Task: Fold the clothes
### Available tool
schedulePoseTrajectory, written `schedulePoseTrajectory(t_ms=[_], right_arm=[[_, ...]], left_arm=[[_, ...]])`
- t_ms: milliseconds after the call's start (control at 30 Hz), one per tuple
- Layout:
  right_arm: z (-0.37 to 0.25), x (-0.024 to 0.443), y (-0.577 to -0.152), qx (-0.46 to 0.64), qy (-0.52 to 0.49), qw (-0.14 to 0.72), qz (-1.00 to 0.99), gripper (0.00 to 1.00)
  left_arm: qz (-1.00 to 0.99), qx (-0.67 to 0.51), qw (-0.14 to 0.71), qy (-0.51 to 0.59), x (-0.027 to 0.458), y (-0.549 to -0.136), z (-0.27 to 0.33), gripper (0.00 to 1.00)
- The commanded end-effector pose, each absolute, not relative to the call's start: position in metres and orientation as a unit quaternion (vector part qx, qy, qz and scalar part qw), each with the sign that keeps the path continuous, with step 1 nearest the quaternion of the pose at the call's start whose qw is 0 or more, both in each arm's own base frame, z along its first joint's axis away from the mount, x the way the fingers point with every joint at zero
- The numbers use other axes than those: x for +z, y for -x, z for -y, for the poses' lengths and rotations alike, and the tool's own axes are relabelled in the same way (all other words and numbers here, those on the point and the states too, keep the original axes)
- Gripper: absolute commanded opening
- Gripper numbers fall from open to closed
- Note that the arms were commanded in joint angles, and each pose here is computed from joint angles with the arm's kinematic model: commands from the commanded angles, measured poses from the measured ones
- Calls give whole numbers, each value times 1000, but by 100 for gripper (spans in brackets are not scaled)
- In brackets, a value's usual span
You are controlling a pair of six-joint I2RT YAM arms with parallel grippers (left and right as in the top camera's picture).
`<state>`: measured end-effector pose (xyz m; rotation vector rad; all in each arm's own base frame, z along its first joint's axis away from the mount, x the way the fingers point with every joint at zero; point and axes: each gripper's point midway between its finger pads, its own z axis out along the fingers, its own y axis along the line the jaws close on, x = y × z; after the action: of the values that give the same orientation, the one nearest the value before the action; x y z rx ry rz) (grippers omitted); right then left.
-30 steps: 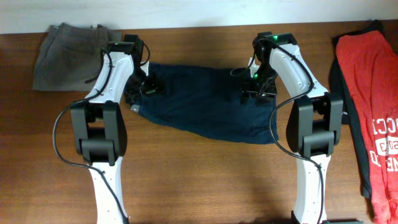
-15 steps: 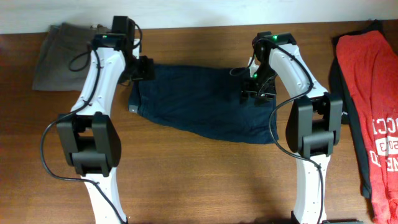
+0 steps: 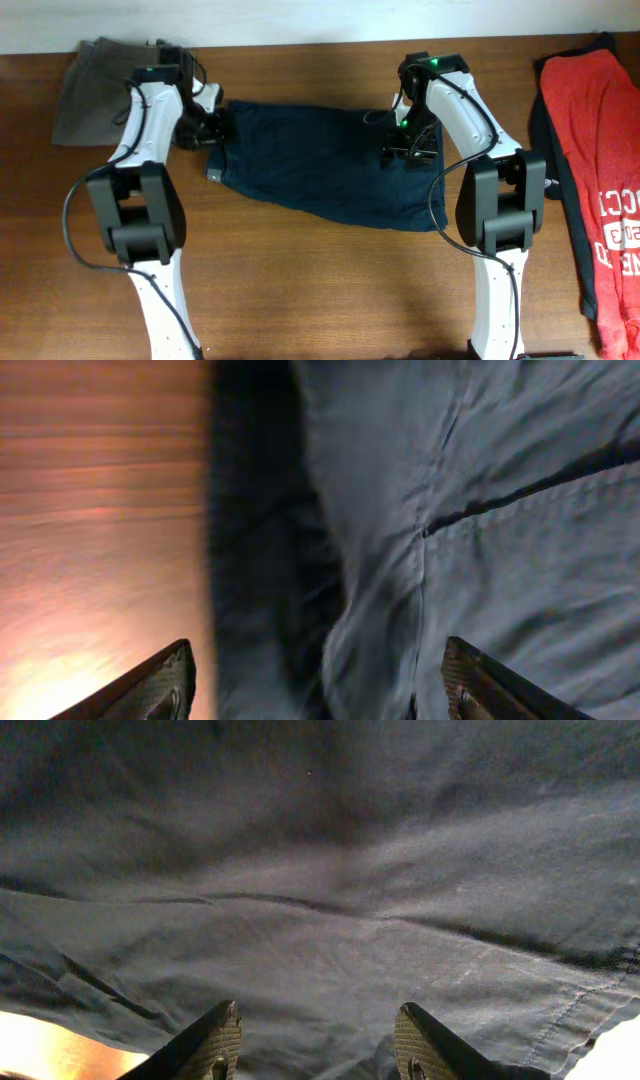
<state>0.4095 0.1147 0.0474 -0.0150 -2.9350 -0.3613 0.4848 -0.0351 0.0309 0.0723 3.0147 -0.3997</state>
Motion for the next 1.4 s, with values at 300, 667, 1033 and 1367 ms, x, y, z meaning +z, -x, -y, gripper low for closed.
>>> schedulePoseTrajectory(t_ms=[300,667,1033,1367], right_arm=[[-118,46,-407,-126,5,97,987,54],[-118,46,-407,-125,5,97,987,54],[-118,46,-407,-126,5,97,987,54],[-118,46,-407,-125,5,96,987,50]], left_arm=[[-974,-218,25,-61,3,-479,59,79],[-963,-261,-17,-63,-23,-465,85,72],[-981,-187,-29,-42,-35,-465,60,1],[-997,-80,-14,13,20,-483,-6,1]])
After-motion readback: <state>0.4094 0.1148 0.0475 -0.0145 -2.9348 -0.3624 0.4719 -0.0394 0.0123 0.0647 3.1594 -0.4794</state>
